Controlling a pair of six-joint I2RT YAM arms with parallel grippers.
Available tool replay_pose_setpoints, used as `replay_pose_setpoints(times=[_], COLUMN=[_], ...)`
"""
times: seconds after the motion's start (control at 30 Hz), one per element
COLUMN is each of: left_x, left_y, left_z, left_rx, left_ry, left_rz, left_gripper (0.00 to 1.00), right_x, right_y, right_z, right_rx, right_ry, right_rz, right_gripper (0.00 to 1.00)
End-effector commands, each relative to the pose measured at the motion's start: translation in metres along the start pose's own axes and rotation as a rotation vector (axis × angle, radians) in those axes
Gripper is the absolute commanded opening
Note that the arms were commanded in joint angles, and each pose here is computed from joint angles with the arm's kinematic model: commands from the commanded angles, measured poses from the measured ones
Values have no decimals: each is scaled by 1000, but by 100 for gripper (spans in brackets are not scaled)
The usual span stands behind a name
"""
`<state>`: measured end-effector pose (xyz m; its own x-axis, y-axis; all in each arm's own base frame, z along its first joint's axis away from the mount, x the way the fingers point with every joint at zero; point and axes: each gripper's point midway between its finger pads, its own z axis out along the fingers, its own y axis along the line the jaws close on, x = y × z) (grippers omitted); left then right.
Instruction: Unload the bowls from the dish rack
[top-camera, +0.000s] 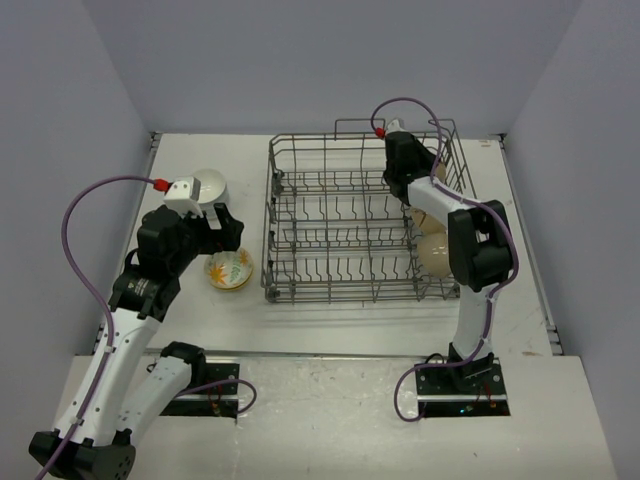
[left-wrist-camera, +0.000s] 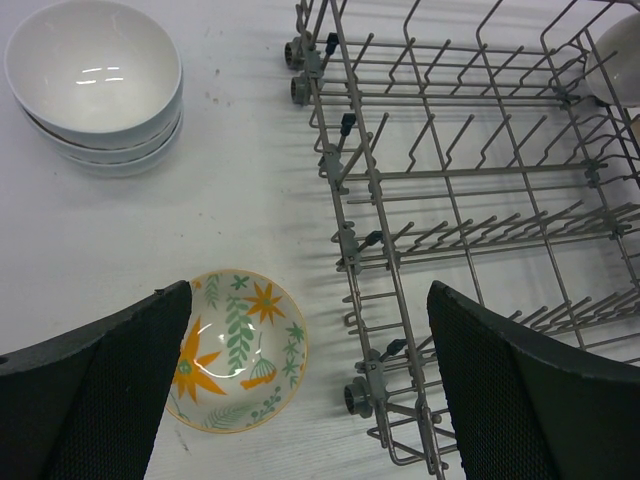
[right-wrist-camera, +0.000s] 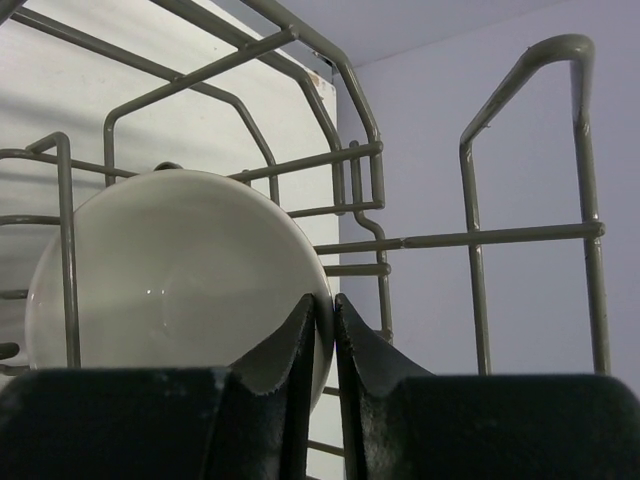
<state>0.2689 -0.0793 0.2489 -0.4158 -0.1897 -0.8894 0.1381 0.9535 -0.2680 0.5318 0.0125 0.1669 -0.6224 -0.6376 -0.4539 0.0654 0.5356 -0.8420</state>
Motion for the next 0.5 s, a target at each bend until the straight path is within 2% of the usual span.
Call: replay_pose_setpoints(times=[0.0, 0.2, 0.27, 0.4, 0.47], left_x=[-9, -8, -8, -8, -9], left_y=[-7, -8, -7, -7, -7], left_z=[-1, -1, -1, -1, -2], left_rx=[34, 39, 36, 36, 35], left_ry=[-43, -40, -41, -43, -45], left_rz=[24, 26, 26, 26, 26], left_gripper=[100, 100, 100, 100, 100], right_x=[12, 28, 27, 29, 33], right_y=[10, 17, 18, 18, 20], right_z=[9, 15, 14, 14, 13], right_rx=[-19, -54, -67, -71, -88], right_ry=[44, 93, 92, 106, 115], right_rz=[37, 77, 94, 111, 118], right_gripper=[15, 18, 11, 9, 2])
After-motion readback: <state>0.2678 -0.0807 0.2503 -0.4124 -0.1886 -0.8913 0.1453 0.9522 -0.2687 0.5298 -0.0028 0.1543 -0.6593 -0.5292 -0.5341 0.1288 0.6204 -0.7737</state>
